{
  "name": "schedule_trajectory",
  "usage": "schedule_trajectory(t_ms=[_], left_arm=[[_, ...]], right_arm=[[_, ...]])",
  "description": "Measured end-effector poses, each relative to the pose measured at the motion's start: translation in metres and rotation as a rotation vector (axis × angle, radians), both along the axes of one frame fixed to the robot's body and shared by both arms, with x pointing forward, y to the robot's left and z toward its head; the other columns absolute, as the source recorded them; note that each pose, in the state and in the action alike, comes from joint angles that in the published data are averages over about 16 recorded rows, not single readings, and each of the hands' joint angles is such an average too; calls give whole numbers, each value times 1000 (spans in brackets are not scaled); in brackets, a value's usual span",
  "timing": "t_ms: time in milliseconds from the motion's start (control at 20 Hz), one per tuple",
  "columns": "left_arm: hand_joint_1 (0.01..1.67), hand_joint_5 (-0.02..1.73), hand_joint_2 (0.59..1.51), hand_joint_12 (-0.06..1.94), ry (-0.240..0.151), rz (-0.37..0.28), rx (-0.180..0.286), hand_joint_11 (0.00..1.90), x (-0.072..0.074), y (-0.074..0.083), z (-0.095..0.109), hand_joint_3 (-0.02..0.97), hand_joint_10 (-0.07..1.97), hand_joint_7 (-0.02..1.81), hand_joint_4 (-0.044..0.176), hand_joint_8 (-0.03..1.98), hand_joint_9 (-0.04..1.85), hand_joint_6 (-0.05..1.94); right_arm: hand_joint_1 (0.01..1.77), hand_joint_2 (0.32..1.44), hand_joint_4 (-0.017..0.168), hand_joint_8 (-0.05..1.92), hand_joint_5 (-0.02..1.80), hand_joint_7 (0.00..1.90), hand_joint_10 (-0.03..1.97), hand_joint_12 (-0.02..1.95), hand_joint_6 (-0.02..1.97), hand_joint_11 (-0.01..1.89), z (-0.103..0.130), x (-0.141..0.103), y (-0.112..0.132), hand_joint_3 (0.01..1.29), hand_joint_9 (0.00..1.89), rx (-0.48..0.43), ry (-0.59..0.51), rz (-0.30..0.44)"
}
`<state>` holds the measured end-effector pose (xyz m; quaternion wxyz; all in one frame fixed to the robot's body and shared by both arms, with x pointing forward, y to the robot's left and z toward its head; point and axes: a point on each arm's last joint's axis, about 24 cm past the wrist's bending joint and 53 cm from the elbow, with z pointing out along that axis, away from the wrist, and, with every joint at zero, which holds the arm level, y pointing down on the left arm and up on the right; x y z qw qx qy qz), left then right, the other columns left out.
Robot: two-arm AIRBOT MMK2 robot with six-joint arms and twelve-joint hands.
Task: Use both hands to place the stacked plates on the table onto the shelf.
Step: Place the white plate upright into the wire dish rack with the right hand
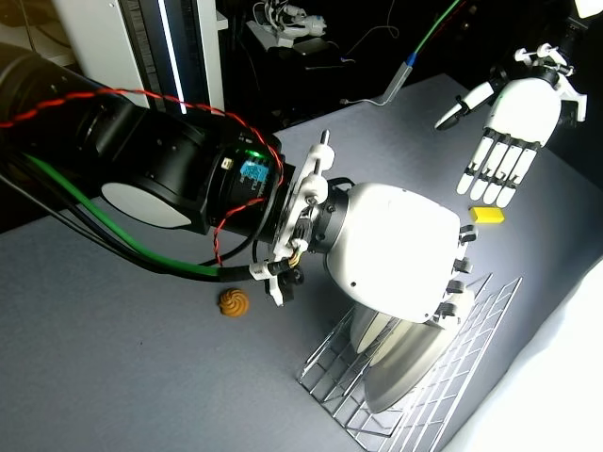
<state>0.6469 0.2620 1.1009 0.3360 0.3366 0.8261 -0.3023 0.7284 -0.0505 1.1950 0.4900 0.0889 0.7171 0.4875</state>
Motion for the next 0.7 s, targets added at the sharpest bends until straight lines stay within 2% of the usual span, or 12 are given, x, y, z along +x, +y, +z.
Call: schedule_trajectory(t_ms=[400,700], left_arm=[[18,21,1057,3,0,-1,0,17,0,0,0,19,3,17,0,-13,19,19],[18,21,1054,3,1,-2,-1,17,0,0,0,19,3,17,0,-13,19,19]], right_arm=[[1168,974,-13,257,967,1192,393,1248,651,738,-2,1,-1,11,1135,-3,-20,-4],[1101,986,-7,19,960,1166,180,1192,440,695,2,1,-2,11,1123,3,-39,-7]])
